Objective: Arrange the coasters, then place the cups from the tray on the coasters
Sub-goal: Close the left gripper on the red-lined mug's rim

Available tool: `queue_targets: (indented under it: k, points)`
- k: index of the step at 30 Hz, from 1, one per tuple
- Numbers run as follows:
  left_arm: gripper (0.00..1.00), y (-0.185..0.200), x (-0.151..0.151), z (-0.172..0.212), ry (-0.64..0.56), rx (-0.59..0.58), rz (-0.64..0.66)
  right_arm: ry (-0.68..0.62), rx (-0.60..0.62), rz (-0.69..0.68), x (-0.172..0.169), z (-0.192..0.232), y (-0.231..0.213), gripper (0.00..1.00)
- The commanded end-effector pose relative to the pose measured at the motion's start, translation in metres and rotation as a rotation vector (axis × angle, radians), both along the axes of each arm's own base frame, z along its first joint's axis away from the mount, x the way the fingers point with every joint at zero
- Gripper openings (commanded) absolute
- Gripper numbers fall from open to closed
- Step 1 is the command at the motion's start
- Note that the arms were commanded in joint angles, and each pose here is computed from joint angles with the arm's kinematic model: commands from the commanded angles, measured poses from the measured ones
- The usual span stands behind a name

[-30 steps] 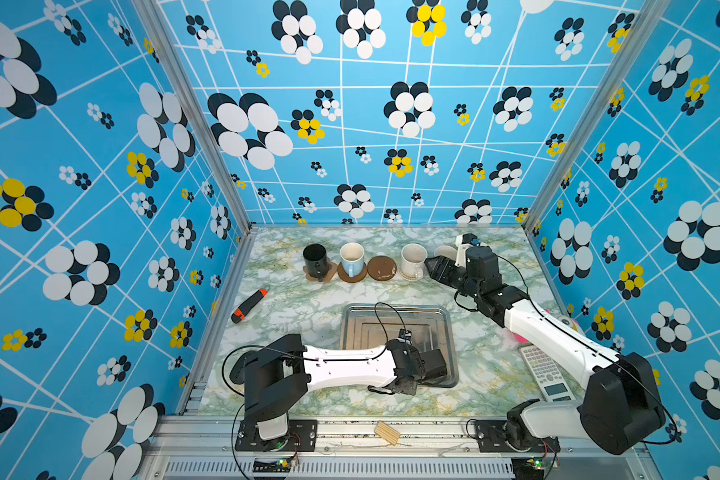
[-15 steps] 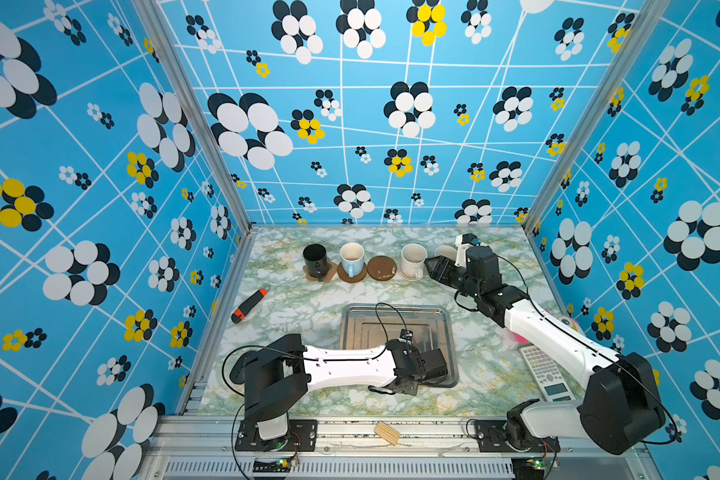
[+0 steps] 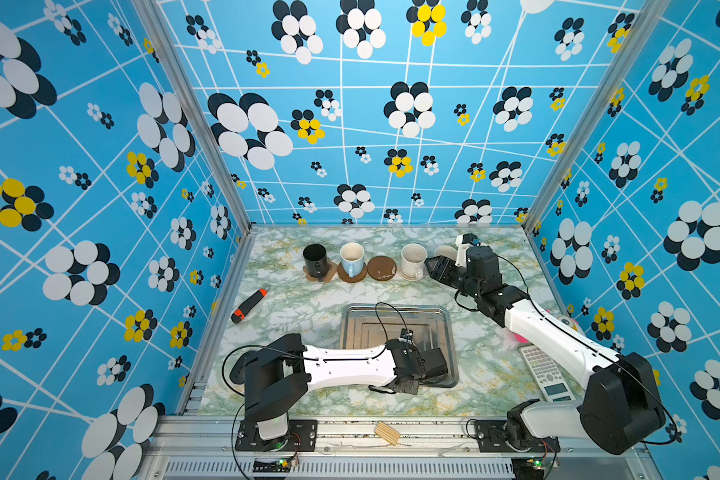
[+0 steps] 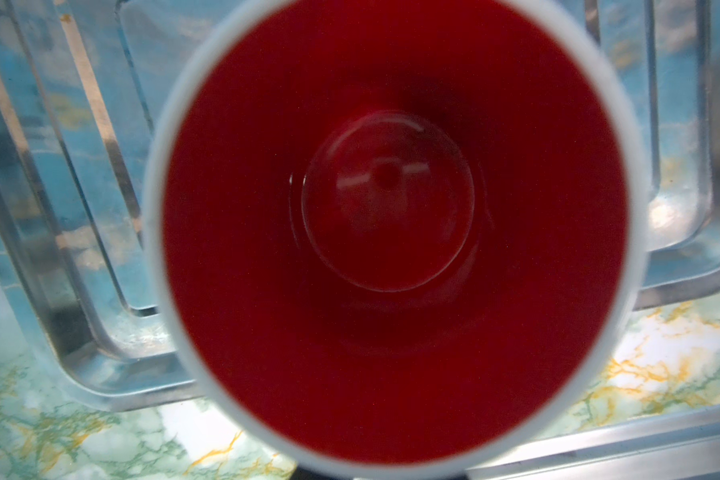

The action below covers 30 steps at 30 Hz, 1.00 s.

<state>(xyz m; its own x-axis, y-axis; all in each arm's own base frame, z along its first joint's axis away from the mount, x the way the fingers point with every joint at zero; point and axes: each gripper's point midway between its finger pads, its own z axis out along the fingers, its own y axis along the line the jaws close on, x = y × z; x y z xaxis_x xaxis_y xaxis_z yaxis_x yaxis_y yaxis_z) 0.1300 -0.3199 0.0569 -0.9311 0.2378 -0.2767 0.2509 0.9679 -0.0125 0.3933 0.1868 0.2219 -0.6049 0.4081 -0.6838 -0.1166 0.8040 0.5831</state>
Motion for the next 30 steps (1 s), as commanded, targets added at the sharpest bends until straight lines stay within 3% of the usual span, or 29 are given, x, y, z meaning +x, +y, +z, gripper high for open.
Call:
queue_targets:
  k: [1, 9, 30]
  points:
    - [0.0, 0.008, 0.002, -0.01, 0.007, 0.042, 0.014, -0.016, -0.012, 0.001, -0.002, 0.002, -0.004, 0.64]
    - [0.0, 0.014, 0.009, 0.01, -0.07, 0.073, 0.028, -0.018, -0.014, 0.001, -0.003, 0.003, -0.005, 0.64]
    - [0.0, 0.006, 0.024, 0.054, -0.177, -0.066, 0.027, -0.017, -0.018, -0.003, -0.004, 0.003, -0.007, 0.64]
